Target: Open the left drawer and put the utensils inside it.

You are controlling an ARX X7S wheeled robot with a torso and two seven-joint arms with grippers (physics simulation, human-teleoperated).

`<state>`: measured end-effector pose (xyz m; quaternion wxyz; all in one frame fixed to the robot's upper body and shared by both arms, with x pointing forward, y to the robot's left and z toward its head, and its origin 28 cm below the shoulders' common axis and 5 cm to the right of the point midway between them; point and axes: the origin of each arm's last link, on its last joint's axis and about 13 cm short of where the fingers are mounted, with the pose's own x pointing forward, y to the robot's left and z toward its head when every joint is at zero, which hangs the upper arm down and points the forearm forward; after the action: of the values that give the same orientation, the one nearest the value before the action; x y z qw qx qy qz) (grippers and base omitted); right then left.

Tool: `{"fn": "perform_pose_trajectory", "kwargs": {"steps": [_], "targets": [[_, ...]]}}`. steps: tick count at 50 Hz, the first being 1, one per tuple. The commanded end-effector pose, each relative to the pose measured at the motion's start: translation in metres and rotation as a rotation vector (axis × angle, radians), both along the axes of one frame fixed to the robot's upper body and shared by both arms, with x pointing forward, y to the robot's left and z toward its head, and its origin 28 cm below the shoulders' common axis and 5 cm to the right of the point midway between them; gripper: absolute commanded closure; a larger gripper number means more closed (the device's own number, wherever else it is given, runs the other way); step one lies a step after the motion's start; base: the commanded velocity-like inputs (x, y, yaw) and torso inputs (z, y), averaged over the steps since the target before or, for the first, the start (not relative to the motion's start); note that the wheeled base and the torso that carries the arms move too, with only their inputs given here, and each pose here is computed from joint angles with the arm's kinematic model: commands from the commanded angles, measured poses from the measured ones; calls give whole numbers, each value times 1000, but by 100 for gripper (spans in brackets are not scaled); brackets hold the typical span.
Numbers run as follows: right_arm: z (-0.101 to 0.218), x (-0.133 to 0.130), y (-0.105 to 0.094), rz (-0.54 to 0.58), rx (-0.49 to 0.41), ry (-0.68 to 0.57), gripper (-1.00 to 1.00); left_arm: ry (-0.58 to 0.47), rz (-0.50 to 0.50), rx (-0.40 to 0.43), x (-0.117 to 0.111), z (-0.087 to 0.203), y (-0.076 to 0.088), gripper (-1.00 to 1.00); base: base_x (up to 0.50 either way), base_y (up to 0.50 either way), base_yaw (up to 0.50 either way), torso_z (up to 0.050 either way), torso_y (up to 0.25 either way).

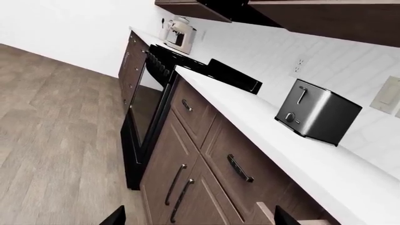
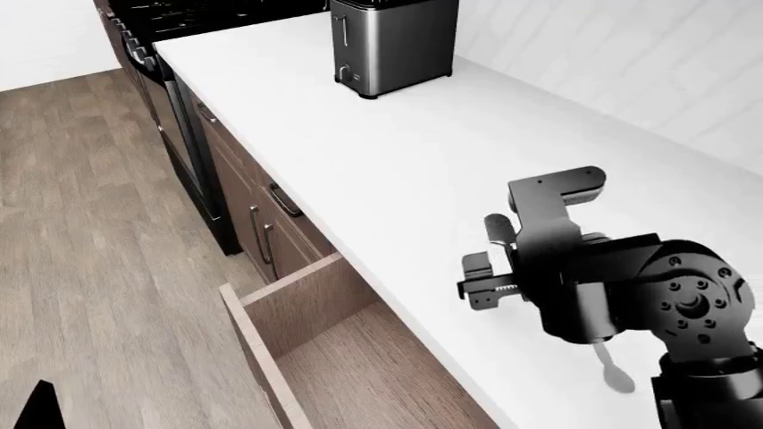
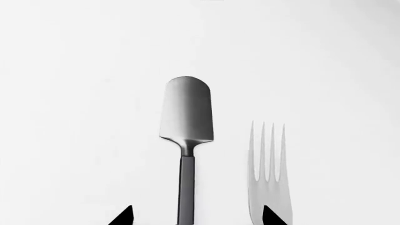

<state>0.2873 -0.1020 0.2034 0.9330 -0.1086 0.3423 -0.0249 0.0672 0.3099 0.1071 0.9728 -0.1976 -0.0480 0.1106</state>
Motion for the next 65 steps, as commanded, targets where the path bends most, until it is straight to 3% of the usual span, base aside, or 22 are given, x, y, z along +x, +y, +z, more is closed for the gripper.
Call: {"fn": "perform_pose_trajectory", "kwargs": {"steps": [1,27,31,39,40,57,58,63,65], "targets": [[-14,4,-5,-2,19,38,-100,-3,2,0,0,0,0,-100,0,0,0,0,0],[-31,2,-24,-28,202,77,-100,-7,-1,-2,0,0,-1,-100,1,2,1,0,0],[-36,4,-26,-46,197,78,-100,-11,-2,-6,0,0,0,-100,2,2,1,0,0],[-38,3,-22,-7,223,94,-100,-7,-9,-3,0,1,0,-100,0,1,1,0,0],[-38,3,-22,6,266,108,-100,-7,-11,-3,0,1,-1,-100,0,0,0,0,0],[-39,3,-16,23,213,86,-100,-6,-19,-12,0,0,0,-100,0,0,0,0,0],[-39,2,-15,22,196,76,100,-5,-20,-12,0,-1,0,-100,0,0,0,0,0],[-39,1,-15,21,174,62,100,-7,-22,-14,0,-1,1,-100,0,0,0,0,0],[-42,0,-14,25,125,42,100,-8,-25,-17,0,-2,1,-100,0,0,0,0,0]]}}
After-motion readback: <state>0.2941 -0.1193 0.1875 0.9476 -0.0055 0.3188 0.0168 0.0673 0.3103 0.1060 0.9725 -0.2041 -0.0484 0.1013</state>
